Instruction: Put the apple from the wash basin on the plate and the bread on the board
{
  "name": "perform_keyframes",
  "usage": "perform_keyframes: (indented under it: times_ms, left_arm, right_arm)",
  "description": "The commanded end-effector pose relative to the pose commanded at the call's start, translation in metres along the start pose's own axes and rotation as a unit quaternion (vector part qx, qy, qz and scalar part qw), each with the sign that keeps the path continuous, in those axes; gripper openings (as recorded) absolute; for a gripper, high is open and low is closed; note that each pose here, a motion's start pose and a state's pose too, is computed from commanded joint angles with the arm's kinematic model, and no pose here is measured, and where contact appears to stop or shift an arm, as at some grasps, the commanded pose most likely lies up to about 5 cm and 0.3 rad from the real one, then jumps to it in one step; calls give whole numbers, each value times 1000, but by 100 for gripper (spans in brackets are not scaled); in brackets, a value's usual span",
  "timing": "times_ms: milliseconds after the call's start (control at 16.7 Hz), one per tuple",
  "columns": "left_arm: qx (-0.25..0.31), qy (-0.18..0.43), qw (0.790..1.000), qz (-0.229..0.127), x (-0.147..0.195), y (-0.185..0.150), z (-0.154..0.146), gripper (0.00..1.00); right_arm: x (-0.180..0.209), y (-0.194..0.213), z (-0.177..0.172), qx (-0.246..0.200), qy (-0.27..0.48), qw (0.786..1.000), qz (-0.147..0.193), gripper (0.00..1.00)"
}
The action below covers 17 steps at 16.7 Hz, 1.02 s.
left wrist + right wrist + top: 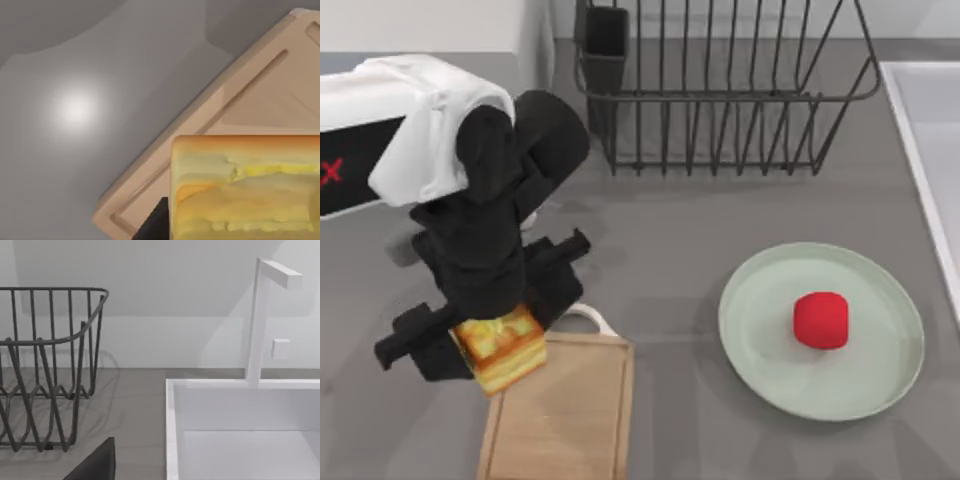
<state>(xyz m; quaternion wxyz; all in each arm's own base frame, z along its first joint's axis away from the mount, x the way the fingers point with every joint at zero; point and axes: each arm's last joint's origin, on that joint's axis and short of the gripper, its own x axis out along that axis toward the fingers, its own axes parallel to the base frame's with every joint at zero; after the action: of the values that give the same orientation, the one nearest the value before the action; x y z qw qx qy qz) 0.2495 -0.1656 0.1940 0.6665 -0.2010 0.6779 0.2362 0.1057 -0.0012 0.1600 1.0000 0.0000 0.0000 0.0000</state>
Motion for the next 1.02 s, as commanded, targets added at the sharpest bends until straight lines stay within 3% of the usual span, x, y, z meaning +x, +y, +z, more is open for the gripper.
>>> perform_keyframes:
  times_ms: [120, 300, 540, 780, 1020]
  left_arm:
    - [-106, -1, 994, -3, 2, -7, -9, 0]
    - [-248, 0, 969, -8, 5, -15, -18, 0]
    - [-381, 3, 924, -16, 7, -22, -24, 0]
    - [-442, 7, 897, -22, 9, -26, -26, 0]
    - [-446, 7, 895, -22, 9, -26, -25, 0]
  right_arm:
    - [0, 0, 0, 0, 0, 1000, 0, 100]
    - [0, 0, 0, 0, 0, 1000, 0, 100]
    - [0, 0, 0, 0, 0, 1000, 0, 100]
    - [0, 0, 0, 0, 0, 1000, 0, 100]
    - [0, 0, 0, 0, 0, 1000, 0, 100]
